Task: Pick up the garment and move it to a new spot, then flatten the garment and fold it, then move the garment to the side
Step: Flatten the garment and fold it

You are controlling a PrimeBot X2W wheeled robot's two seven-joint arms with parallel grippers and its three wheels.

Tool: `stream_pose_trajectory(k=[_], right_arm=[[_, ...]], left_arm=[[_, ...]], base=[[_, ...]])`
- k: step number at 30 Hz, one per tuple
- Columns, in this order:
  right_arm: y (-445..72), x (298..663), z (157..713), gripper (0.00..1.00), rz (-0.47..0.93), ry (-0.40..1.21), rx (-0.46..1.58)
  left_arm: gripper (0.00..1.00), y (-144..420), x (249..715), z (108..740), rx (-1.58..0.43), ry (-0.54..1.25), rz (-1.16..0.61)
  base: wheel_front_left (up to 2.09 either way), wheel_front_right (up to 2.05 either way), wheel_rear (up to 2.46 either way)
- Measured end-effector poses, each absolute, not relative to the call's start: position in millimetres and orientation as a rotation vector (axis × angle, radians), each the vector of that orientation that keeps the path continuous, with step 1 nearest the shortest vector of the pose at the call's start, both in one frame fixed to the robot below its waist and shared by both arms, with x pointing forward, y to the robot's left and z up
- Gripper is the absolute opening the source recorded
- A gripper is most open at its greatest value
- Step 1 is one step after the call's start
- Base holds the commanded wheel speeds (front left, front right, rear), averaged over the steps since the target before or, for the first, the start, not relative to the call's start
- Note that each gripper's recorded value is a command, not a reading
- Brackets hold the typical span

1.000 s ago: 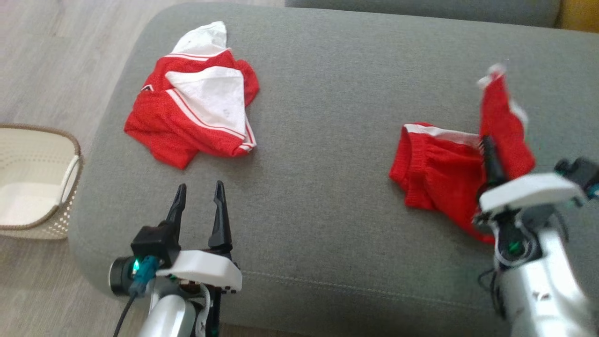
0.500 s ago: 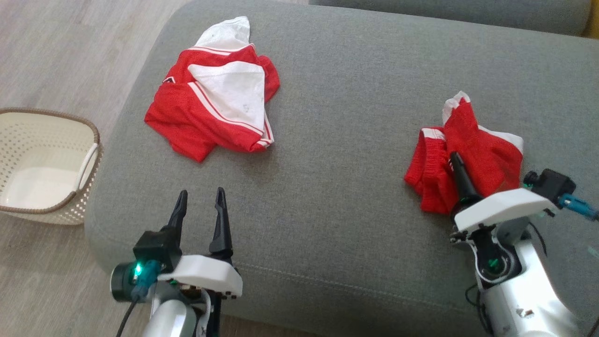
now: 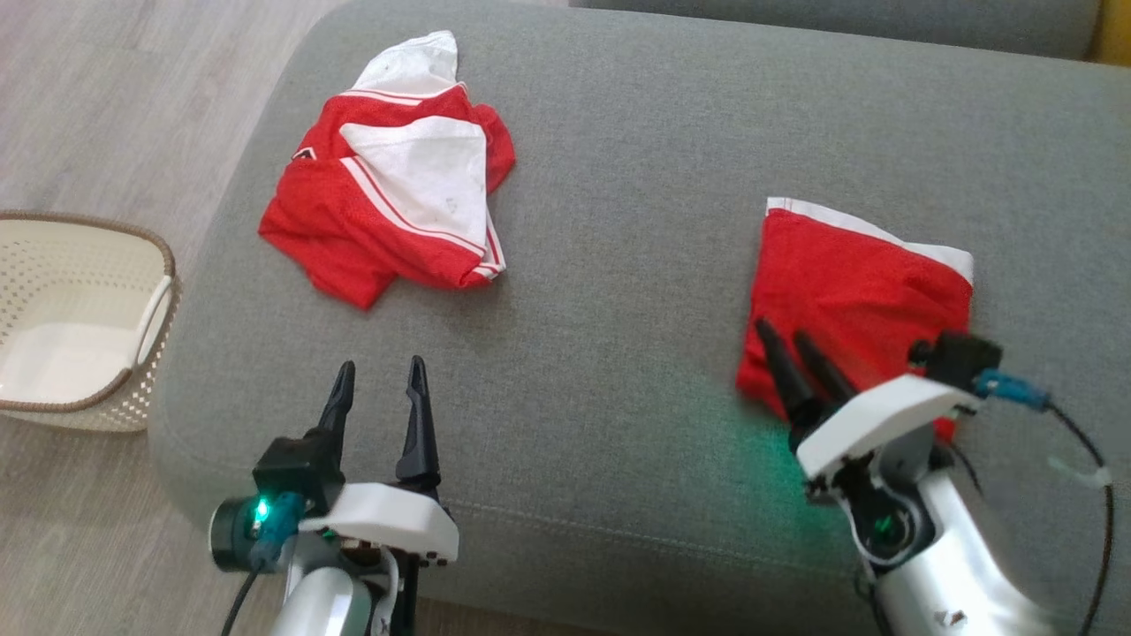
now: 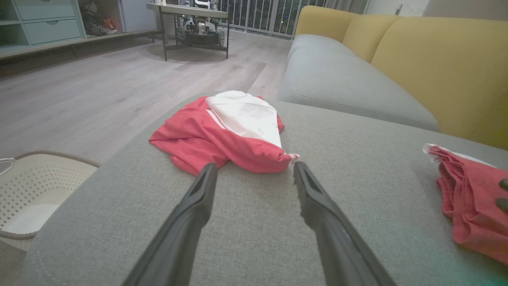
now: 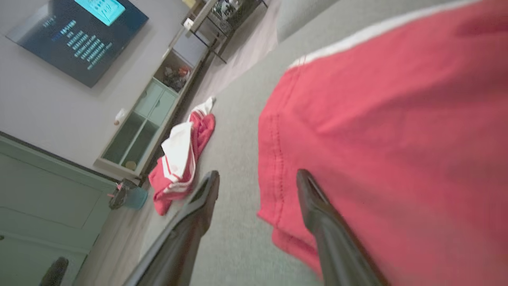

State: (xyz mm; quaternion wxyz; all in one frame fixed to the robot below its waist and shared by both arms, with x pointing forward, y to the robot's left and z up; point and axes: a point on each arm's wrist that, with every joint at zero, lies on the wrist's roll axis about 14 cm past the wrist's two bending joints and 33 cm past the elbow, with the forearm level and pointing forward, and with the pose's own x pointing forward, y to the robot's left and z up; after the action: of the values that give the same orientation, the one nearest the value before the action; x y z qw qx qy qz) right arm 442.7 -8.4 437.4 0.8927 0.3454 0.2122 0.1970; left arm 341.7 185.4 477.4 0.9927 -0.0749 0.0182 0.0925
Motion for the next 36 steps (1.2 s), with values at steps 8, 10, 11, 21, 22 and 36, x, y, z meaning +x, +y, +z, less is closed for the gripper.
stream_pose_trajectory(k=[8,10,11,21,22,36], right_arm=[[-11.9,428.8,396.6,1.00,0.373,0.565,0.657],[-11.8,430.6,393.3,1.00,0.371,0.568,0.644],[-10.7,432.7,395.2,1.00,0.375,0.563,0.645],[-21.5,442.1,452.7,1.00,0.402,0.381,0.698],[-21.5,442.1,452.7,1.00,0.402,0.381,0.698],[-145.1,425.1,510.7,1.00,0.232,-0.011,0.240]], left_arm=[[1.00,181.6,341.3,473.4,-0.148,0.051,0.175],[1.00,180.1,341.2,470.1,-0.147,0.062,0.172],[1.00,179.4,341.6,469.5,-0.147,0.064,0.170],[1.00,169.8,348.6,481.1,-0.152,0.024,0.125],[1.00,169.8,348.6,481.1,-0.152,0.024,0.125],[1.00,141.9,358.8,503.4,-0.165,-0.044,0.025]], base=[[0.00,0.00,0.00],[0.00,0.00,0.00],[0.00,0.00,0.00],[0.00,0.00,0.00],[0.00,0.00,0.00],[0.00,0.00,0.00]])
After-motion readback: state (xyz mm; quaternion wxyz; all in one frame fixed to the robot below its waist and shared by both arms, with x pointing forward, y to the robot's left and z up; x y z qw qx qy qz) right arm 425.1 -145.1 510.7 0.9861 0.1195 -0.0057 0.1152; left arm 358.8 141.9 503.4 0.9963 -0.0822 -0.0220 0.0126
